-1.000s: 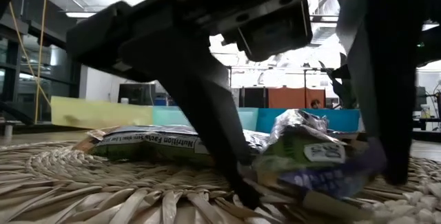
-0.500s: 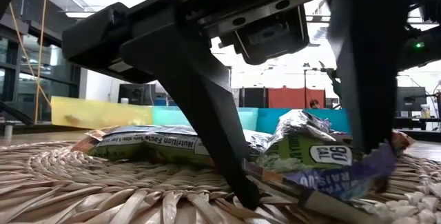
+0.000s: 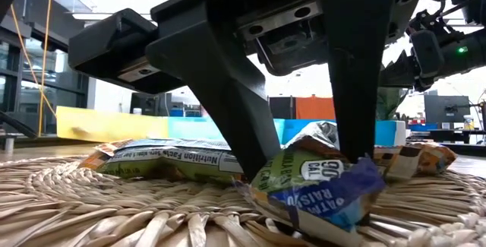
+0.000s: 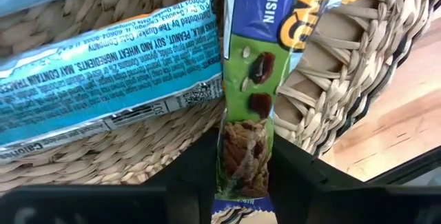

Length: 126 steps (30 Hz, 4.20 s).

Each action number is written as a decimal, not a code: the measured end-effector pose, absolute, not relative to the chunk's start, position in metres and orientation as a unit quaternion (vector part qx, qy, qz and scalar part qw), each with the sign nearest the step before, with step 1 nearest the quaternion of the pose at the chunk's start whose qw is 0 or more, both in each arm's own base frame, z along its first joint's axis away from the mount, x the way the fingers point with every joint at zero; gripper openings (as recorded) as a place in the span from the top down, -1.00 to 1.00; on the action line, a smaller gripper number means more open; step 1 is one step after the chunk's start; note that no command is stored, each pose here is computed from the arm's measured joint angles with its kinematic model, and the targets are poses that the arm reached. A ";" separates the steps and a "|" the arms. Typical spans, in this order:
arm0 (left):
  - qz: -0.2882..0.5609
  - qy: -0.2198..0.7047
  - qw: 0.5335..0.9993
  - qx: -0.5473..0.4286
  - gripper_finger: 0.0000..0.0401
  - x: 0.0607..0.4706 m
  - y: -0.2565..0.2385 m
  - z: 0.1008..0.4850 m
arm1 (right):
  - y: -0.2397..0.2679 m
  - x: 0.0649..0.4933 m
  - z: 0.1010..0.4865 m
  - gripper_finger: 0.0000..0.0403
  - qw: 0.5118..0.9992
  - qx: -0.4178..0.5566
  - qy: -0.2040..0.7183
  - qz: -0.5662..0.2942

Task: Pick and place Granola Bars by type
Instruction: Put the blue granola bar into the green bin

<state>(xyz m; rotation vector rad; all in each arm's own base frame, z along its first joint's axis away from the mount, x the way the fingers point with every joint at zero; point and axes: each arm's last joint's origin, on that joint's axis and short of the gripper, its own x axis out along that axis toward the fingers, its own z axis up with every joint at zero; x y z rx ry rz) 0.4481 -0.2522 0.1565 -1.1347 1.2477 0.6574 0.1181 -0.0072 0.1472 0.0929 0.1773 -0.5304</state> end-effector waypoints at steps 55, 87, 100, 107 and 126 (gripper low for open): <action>0.306 0.469 0.698 -0.447 0.73 0.426 -0.232 0.255 | -0.007 0.118 0.147 1.00 0.960 0.046 0.088 -0.262; 0.398 0.319 0.807 -0.297 0.73 0.390 -0.089 0.381 | -0.007 0.119 0.146 1.00 0.960 0.044 0.093 -0.262; 0.409 0.267 0.834 -0.256 0.73 0.372 -0.046 0.420 | -0.007 0.119 0.146 1.00 0.959 0.043 0.094 -0.263; 0.443 0.229 0.835 -0.232 0.73 0.359 -0.026 0.436 | -0.007 0.119 0.146 1.00 0.959 0.043 0.094 -0.263; 0.515 0.256 0.759 -0.305 0.73 0.336 0.141 0.432 | -0.007 0.119 0.146 1.00 0.959 0.043 0.094 -0.262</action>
